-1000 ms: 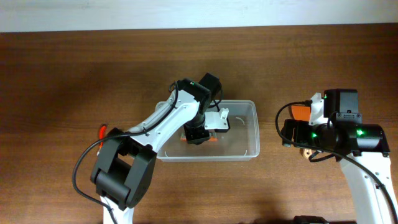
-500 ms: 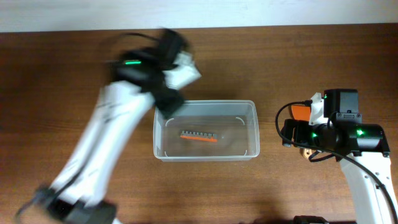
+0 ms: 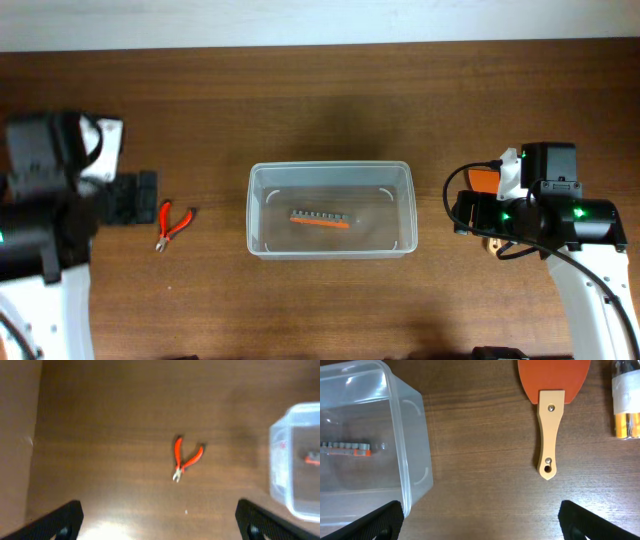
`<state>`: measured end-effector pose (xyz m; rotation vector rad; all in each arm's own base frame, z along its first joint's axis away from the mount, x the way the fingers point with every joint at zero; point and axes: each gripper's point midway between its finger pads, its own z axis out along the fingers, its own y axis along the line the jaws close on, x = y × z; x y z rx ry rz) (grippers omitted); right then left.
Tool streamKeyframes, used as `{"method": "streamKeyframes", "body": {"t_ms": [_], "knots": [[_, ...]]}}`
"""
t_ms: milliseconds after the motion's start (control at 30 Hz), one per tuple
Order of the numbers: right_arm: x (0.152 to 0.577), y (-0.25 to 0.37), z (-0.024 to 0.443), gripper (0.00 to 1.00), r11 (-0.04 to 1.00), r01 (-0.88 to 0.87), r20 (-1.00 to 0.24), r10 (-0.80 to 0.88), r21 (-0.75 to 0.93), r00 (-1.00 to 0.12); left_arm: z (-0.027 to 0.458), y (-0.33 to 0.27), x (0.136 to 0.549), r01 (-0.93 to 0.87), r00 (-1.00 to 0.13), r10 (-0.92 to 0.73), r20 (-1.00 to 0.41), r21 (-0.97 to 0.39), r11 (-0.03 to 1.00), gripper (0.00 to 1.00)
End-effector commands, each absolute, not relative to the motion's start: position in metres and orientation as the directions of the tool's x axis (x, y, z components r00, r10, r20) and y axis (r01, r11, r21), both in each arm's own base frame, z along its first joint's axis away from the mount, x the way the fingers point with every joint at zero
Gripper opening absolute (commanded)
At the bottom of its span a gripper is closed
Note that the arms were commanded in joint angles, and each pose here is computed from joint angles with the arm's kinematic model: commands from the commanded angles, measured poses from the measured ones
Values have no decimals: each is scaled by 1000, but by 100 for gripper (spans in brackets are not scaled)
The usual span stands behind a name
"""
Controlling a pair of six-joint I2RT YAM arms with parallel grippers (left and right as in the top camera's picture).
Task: Pack container
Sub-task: 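Grasp the red-handled pliers with the left gripper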
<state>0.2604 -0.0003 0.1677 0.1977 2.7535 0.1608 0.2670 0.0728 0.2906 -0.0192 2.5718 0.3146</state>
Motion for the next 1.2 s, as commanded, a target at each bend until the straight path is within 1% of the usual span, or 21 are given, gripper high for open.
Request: {"method": "streamKeyframes", "body": {"t_ms": [0,67,167,267,433,567,867,1167], "knots": [[264,-4,174,99,985,116,-379,156,125,-912,235,84,265,-135,-895,-53,-442,156,979,99],[264,-4,174,99,985,117,-377,156,125,-913,202,91,270,-130,-915,-67,-399,132,983,99],[263,-4,174,99,985,117,-376,156,125,-913,158,93,285,-21,-945,15,-326,105,994,99],[264,-4,174,99,985,117,-377,156,125,-913,124,93,294,86,-966,104,-237,86,993,99],[264,-4,174,99,985,117,-377,156,125,-913,75,99,303,124,-985,130,-117,57,991,99],[264,-4,174,99,985,117,-376,156,125,-913,58,108,312,144,-984,152,-96,85,986,99],[263,-4,174,99,985,117,-375,156,125,-914,44,111,322,248,-962,257,-95,100,964,99],[261,-4,173,99,985,118,-367,156,124,-917,4,114,331,257,-963,262,-57,77,963,99]]}}
